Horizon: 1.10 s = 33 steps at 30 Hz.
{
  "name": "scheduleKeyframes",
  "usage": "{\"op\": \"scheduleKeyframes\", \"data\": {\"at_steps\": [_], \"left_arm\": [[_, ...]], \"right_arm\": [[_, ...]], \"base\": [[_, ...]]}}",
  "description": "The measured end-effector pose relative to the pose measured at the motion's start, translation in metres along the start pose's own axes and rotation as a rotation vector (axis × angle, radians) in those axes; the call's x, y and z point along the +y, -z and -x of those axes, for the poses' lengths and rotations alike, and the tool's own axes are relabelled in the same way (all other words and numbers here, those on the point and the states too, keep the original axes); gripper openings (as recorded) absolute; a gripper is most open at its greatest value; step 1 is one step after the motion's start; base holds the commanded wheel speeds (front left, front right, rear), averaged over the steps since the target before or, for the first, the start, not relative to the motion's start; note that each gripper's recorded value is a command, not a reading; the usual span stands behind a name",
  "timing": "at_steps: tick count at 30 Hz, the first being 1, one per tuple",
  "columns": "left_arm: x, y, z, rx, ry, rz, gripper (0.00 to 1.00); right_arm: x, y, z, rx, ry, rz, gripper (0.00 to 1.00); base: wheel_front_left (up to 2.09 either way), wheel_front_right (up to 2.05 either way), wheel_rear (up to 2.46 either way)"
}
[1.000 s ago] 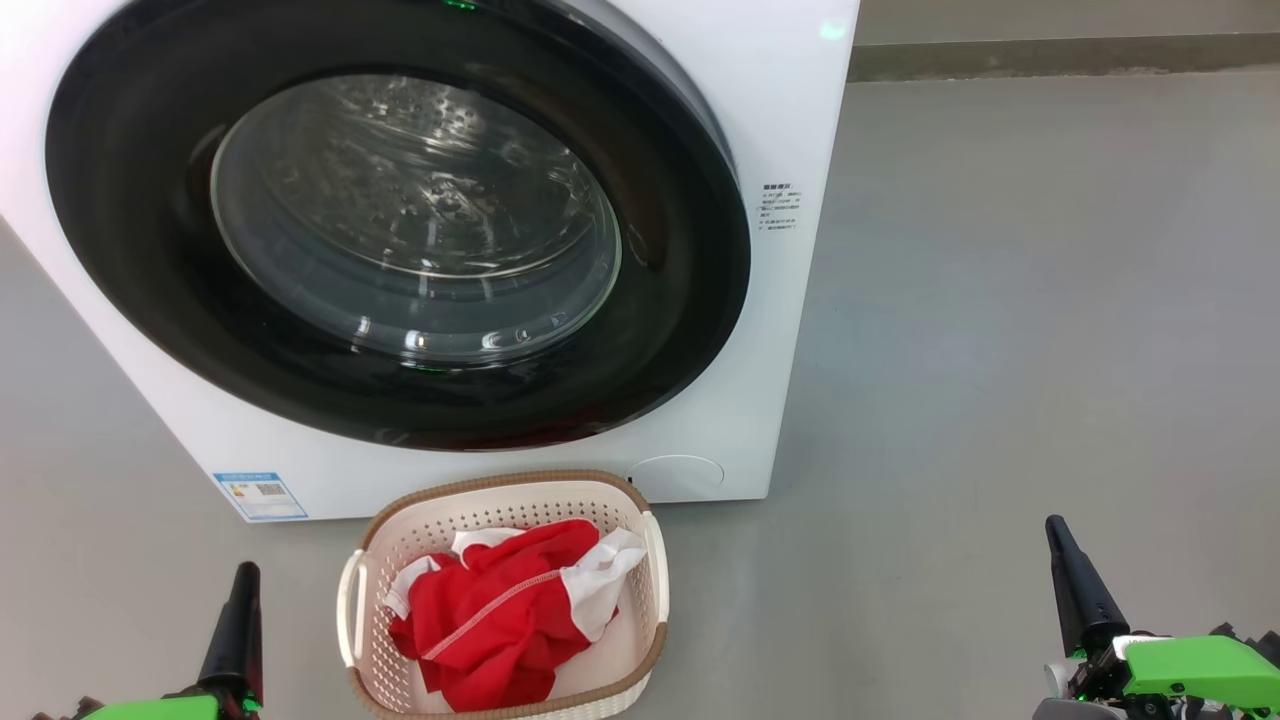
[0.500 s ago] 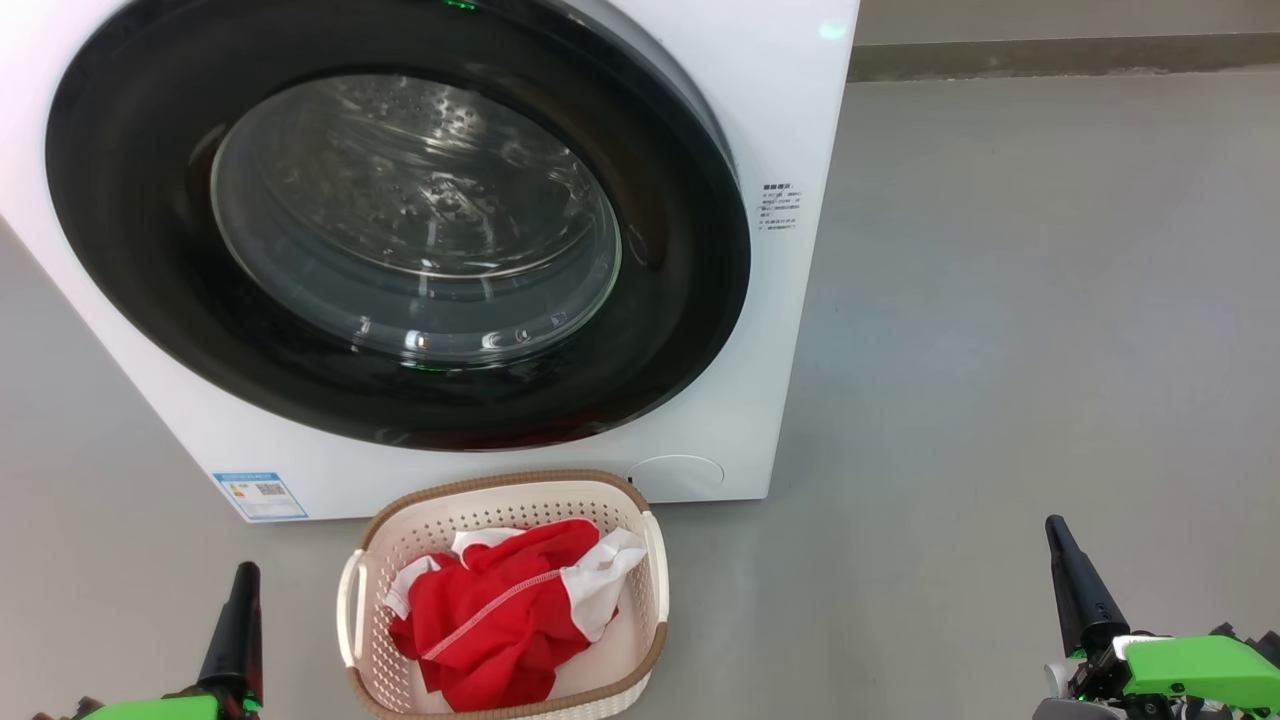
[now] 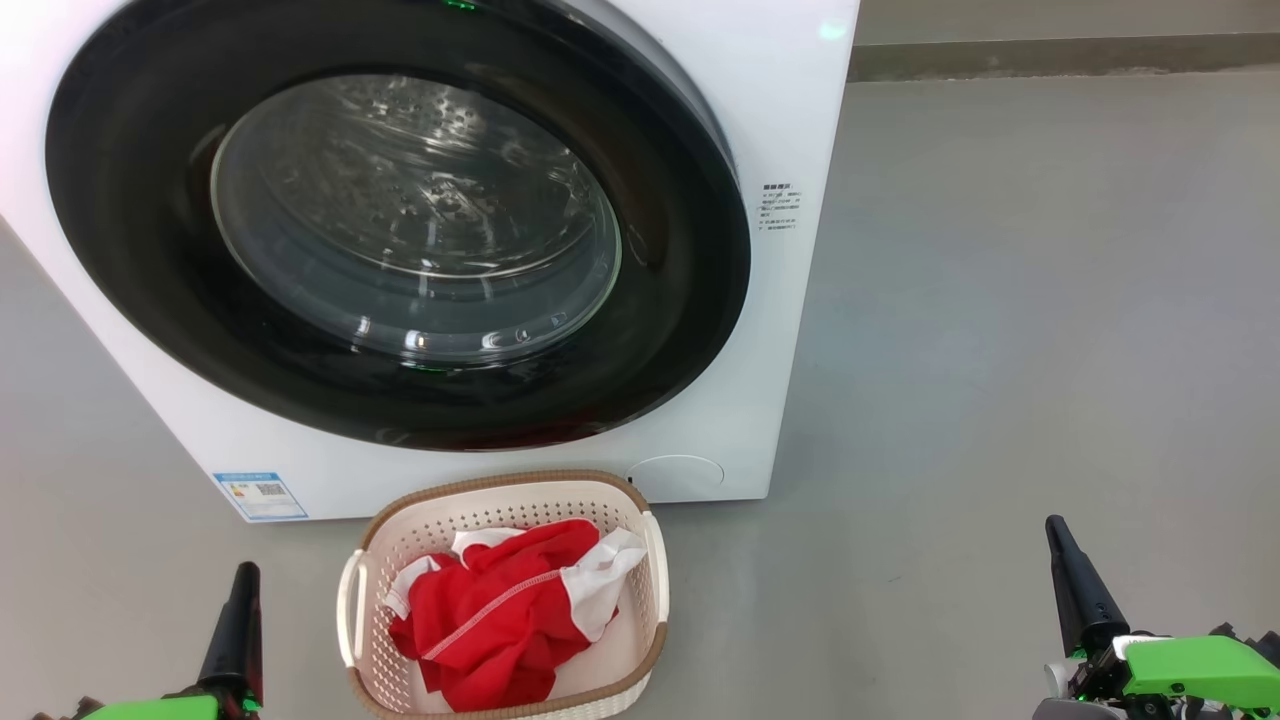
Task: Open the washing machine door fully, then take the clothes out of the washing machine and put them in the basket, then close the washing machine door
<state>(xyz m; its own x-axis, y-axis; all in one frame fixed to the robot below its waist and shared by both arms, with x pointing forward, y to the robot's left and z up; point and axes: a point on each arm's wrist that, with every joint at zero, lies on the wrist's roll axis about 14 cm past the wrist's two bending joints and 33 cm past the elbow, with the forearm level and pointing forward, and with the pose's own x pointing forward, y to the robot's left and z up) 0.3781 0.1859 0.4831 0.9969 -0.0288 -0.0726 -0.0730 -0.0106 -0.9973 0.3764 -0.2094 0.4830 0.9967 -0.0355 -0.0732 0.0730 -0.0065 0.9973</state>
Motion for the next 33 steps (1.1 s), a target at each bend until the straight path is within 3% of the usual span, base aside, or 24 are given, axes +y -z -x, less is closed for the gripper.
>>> {"op": "scheduleKeyframes", "data": {"at_steps": [33], "left_arm": [[0.0, -0.0001, 0.0, 0.0, 0.0, 0.0, 0.0]], "right_arm": [[0.0, 0.0, 0.0, 0.0, 0.0, 0.0, 0.0]], "base": [[0.0, 0.0, 0.0]]}}
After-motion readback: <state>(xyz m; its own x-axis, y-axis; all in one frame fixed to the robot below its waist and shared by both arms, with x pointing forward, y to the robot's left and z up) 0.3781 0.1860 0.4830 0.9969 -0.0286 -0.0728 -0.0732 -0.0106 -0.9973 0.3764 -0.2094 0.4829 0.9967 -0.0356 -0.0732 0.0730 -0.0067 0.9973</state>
